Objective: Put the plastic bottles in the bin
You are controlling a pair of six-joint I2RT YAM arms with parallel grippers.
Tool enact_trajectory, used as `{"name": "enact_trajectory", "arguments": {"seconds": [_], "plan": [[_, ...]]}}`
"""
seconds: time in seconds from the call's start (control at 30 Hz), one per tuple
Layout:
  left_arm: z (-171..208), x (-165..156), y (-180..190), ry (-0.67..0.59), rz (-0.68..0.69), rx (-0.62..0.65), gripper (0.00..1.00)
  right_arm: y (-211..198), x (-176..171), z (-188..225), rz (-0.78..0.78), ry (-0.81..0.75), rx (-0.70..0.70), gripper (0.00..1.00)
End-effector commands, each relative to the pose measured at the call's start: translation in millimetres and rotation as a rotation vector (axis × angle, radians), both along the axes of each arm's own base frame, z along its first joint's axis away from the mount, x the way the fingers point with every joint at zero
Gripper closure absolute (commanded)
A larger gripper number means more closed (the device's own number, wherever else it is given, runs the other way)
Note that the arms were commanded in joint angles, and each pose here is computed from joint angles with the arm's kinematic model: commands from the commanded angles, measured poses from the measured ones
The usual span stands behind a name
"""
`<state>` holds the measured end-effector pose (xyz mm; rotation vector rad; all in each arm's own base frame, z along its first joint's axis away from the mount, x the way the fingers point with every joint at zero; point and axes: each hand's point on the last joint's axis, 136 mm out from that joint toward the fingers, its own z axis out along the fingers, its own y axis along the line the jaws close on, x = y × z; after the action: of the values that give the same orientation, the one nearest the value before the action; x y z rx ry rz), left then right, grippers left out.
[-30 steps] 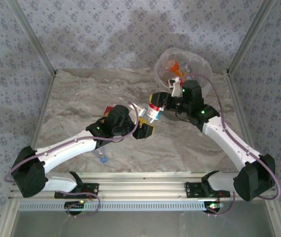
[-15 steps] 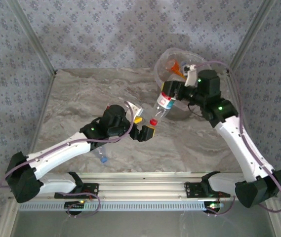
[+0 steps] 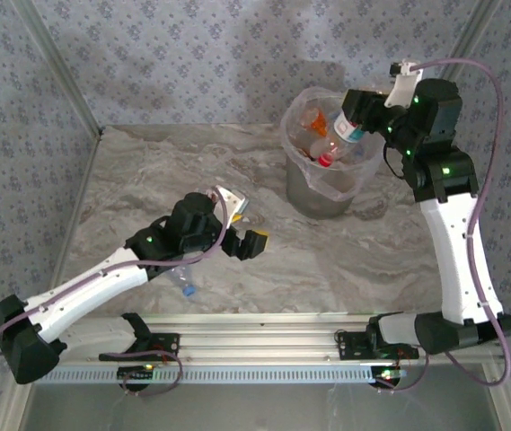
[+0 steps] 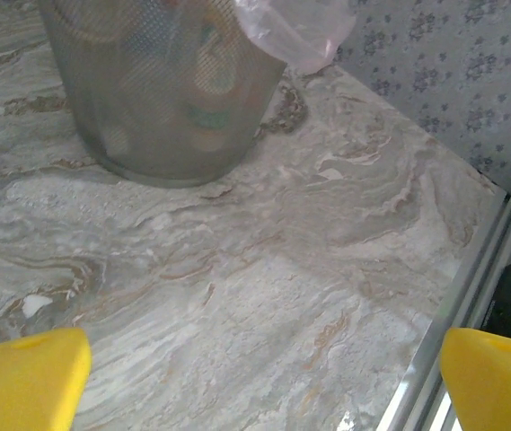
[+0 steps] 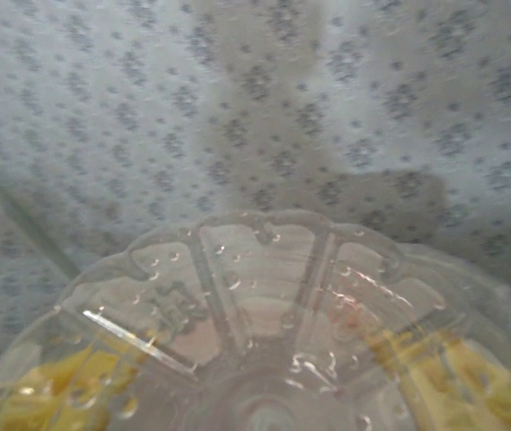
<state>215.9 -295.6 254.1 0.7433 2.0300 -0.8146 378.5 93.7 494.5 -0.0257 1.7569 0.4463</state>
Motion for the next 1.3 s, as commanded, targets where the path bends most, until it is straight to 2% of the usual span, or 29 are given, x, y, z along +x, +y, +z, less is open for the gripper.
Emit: {"name": "enact_trajectory", "arguments": {"seconds": [0.0, 0.13, 0.33, 0.7, 0.83, 1.07, 1.27], "plan": [[2, 5, 14, 0.012, 0.065, 0.022, 0.01, -22, 18, -4, -0.118, 0.004, -0.127, 0.49], [0, 10, 22, 0.032, 0.101, 0.022, 0.01, -27, 40, -23, -0.146, 0.028, -0.227, 0.49], [-5, 17, 31, 0.054, 0.139, 0.032, 0.01, -10, 64, -60, -0.095, 0.087, -0.389, 0.49], [-17, 29, 55, 0.109, 0.224, 0.019, 0.02, 26, 83, -141, 0.011, 0.271, -0.616, 0.47], [-23, 33, 66, 0.132, 0.260, 0.031, 0.02, 30, 87, -145, 0.022, 0.281, -0.618, 0.39], [-39, 48, 89, 0.182, 0.346, 0.041, 0.02, 46, 73, -102, 0.083, 0.212, -0.482, 0.14], [-57, 64, 107, 0.229, 0.408, 0.073, 0.03, 40, 56, -78, 0.085, 0.188, -0.385, 0.09]]}}
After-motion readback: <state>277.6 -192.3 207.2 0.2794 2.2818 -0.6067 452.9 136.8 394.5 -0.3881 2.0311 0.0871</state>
